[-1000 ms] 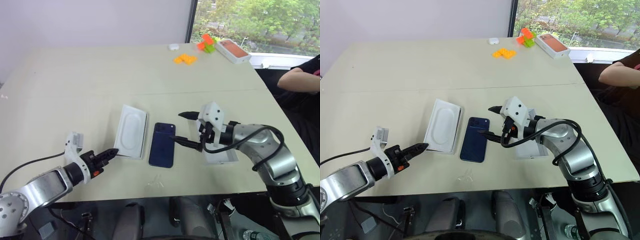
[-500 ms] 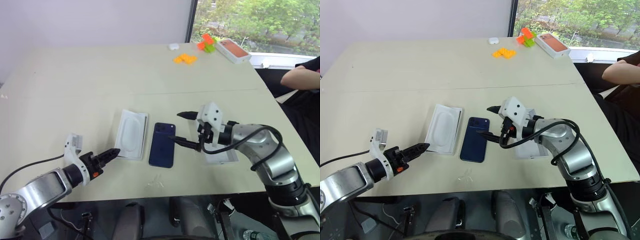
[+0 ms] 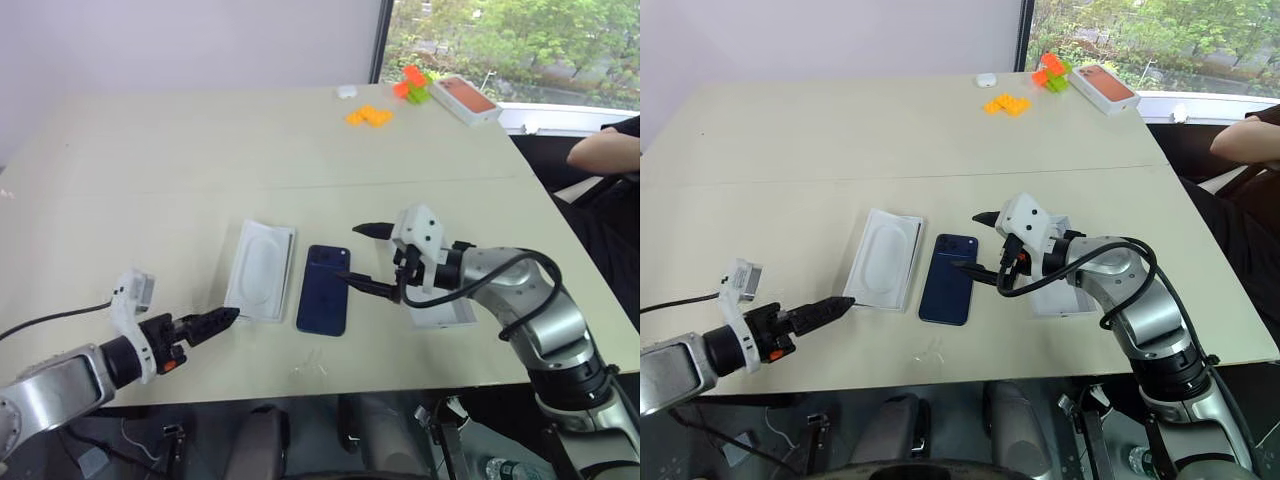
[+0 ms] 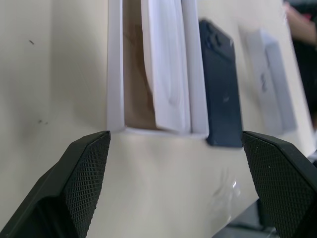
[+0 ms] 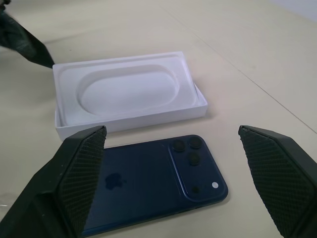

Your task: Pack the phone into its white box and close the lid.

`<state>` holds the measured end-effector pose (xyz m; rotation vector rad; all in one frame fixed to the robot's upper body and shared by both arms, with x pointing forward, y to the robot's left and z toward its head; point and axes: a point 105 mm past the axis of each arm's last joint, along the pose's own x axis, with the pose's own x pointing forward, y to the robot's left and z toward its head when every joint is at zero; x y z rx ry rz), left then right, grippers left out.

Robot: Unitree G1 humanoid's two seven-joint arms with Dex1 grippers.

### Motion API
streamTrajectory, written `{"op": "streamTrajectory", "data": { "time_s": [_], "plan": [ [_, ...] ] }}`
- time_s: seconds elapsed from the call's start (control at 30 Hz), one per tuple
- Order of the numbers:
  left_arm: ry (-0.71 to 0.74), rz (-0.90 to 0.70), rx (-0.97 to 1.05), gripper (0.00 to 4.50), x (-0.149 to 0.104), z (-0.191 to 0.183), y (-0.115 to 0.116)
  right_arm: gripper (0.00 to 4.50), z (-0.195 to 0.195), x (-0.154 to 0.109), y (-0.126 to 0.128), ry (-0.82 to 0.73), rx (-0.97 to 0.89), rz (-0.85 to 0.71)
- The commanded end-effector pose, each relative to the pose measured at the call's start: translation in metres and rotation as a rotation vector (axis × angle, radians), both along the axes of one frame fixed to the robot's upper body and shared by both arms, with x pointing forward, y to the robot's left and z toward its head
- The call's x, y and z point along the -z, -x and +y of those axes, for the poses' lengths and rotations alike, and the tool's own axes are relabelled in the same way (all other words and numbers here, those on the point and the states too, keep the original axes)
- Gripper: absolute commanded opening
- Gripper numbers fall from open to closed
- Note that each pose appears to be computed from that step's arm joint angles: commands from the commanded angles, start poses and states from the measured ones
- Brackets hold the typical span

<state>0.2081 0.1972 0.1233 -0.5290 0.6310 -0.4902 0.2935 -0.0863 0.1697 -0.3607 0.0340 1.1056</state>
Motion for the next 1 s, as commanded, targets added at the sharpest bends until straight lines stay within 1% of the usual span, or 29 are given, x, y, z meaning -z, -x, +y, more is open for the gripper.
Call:
{"op": "streamTrajectory", "data": {
  "time_s": [0.03,0.1,0.17,0.27,0.37,0.47,0.5,0.53,0.57,0.63,0.7,0.8,0.9,1.0],
  "plan": [
    [-0.074,-0.141,-0.005,4.42,-0.017,0.014,-0.007,4.5,0.005,-0.012,0.001,-0.025,-0.023,-0.045],
    [-0.086,-0.207,-0.024,4.42,-0.026,0.022,-0.011,4.5,0.006,-0.012,0.001,-0.028,-0.024,-0.043],
    [-0.1,-0.295,-0.116,4.42,-0.036,0.04,-0.022,4.5,0.008,-0.013,0.001,-0.034,-0.028,-0.042],
    [-0.145,-0.39,-0.255,4.42,-0.044,0.065,-0.036,4.5,0.012,-0.013,0.0,-0.044,-0.03,-0.041],
    [-0.184,-0.449,-0.326,4.42,-0.047,0.077,-0.042,4.5,0.016,-0.014,-0.001,-0.053,-0.025,-0.043],
    [-0.232,-0.523,-0.293,3.59,-0.049,0.072,-0.042,3.63,0.025,-0.012,-0.001,-0.059,-0.037,-0.025],
    [-0.247,-0.525,-0.273,3.07,-0.046,0.069,-0.041,3.06,0.028,-0.011,-0.001,-0.061,-0.04,-0.017],
    [-0.264,-0.523,-0.252,2.65,-0.042,0.065,-0.041,2.64,0.036,-0.012,0.0,-0.073,-0.052,-0.007],
    [-0.273,-0.512,-0.229,2.07,-0.037,0.062,-0.041,2.04,0.047,-0.013,0.004,-0.083,-0.083,0.001],
    [-0.314,-0.496,-0.215,1.1,-0.028,0.063,-0.044,1.0,0.069,-0.011,0.008,-0.079,-0.118,0.017],
    [-0.321,-0.496,-0.214,1.08,-0.025,0.064,-0.046,0.08,0.082,-0.005,-0.002,-0.042,-0.066,0.031],
    [-0.374,-0.514,-0.197,1.08,-0.022,0.067,-0.048,0.08,0.1,0.003,-0.01,0.008,-0.037,0.018],
    [-0.422,-0.551,-0.146,1.08,-0.022,0.064,-0.048,0.08,0.122,0.021,-0.018,0.106,-0.014,0.046],
    [-0.441,-0.569,-0.106,1.08,-0.021,0.062,-0.044,0.08,0.132,0.029,-0.021,0.127,-0.011,0.061]
  ]
}}
